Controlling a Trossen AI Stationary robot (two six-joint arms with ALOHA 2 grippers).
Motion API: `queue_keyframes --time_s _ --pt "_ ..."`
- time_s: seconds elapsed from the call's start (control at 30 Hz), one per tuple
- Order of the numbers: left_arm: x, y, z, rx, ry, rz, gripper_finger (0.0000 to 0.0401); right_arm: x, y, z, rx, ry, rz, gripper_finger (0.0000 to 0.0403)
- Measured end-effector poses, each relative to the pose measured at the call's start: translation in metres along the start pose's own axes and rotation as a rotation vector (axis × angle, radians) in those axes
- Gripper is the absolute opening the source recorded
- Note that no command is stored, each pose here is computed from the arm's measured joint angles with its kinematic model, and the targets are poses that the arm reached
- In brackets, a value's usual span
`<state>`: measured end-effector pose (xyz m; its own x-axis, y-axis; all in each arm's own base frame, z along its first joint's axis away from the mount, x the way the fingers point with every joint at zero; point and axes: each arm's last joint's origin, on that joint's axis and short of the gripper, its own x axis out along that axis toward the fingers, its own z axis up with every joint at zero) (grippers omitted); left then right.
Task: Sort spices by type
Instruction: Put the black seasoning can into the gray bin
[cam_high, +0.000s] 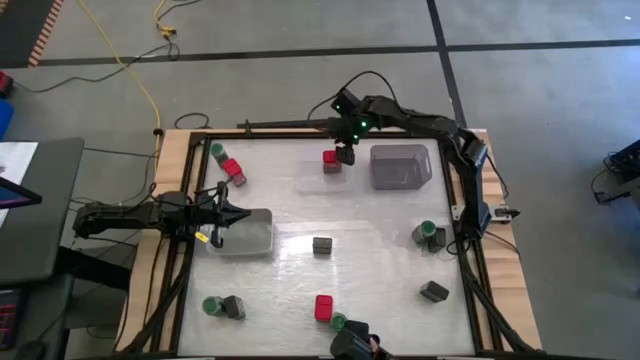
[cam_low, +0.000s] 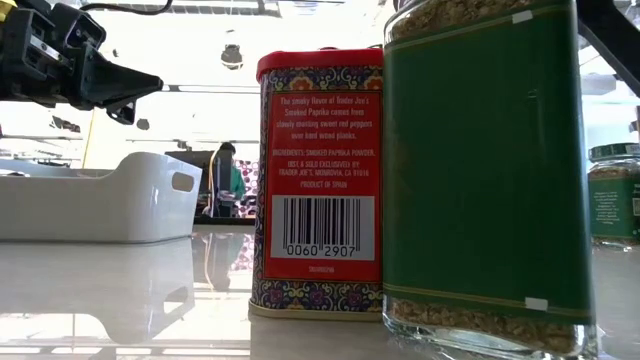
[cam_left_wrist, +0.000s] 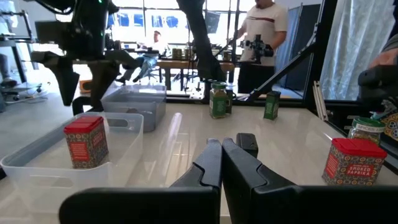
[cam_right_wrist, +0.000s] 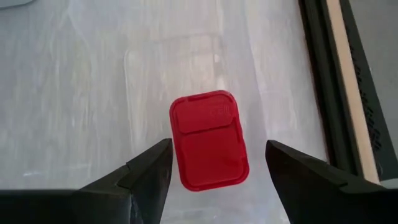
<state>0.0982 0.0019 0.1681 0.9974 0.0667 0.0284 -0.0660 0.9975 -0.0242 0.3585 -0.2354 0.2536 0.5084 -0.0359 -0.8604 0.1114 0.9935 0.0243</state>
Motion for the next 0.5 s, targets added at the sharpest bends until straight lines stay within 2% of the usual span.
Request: queue_keyframes --time_s 0.1,0.37,0.5 --pt "0.0 0.0 -0.0001 0.0 0.001 0.0 0.0 -0.0065 0.0003 0.0036 0.014 0.002 0.001 0.0286" --pt "0.0 0.0 -0.0001 0.0 0.001 0.0 0.0 -0.0121 -0.0018 0.0065 0.234 -0.009 -0.002 0.0286" --pt "0.0 0.0 0.0 0.0 0.0 0.0 0.0 -0.0108 0.0019 0.0115 0.283 -0.038 -0.004 0.0286"
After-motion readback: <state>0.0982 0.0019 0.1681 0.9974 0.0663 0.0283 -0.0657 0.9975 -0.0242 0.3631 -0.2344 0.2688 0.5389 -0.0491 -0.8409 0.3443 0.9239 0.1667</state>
